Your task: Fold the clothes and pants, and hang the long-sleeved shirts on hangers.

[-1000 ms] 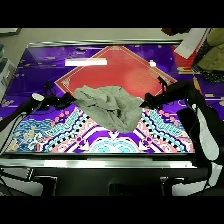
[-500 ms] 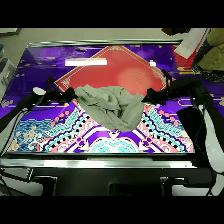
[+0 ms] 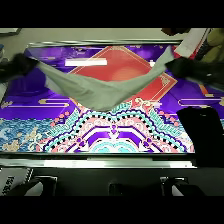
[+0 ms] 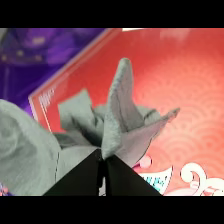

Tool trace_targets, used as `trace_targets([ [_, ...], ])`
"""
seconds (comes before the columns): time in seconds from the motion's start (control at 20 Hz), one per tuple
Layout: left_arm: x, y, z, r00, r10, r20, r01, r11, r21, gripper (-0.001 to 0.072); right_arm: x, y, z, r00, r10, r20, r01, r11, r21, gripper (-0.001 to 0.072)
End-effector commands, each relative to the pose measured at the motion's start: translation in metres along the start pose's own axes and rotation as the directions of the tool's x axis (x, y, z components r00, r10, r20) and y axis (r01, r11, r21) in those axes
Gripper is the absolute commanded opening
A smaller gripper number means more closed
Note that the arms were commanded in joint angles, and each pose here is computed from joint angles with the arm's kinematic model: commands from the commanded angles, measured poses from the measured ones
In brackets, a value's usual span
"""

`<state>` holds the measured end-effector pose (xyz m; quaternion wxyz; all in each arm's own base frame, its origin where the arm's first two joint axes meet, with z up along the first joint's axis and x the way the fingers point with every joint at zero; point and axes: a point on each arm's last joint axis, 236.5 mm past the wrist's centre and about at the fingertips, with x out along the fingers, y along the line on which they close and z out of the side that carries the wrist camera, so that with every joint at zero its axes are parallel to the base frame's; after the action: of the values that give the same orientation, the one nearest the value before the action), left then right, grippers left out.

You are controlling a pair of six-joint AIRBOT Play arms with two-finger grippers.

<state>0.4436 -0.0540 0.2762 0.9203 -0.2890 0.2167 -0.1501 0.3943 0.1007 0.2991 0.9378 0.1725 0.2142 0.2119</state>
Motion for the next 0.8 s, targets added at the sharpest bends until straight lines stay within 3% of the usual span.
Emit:
trace_targets([
  [0.0, -0.109, -0.066, 0.035, 0.976, -0.052, 0.209, 0.029, 0.993, 0.116, 0.0014, -0.106, 0.058, 0.060, 0.946, 0.021, 0.324, -0.005, 0.999, -0.049, 0.0032],
  [0.2, -0.196, -0.113, 0.038, 0.923, -0.080, 0.377, -0.016, 0.969, 0.246, 0.0015, -0.197, 0.091, 0.083, 0.840, 0.014, 0.543, 0.014, 0.999, -0.048, 0.0032],
  [0.45, -0.219, -0.096, 0.038, 0.899, 0.032, 0.436, -0.120, 0.977, 0.177, 0.0014, -0.233, 0.074, 0.124, 0.697, -0.063, 0.715, 0.075, 0.997, 0.015, 0.0032],
  [0.75, -0.113, 0.008, 0.003, 0.968, 0.176, 0.179, -0.172, 0.984, -0.038, 0.0015, -0.067, -0.025, 0.125, 0.837, -0.186, 0.515, 0.081, 0.972, 0.218, 0.0033],
])
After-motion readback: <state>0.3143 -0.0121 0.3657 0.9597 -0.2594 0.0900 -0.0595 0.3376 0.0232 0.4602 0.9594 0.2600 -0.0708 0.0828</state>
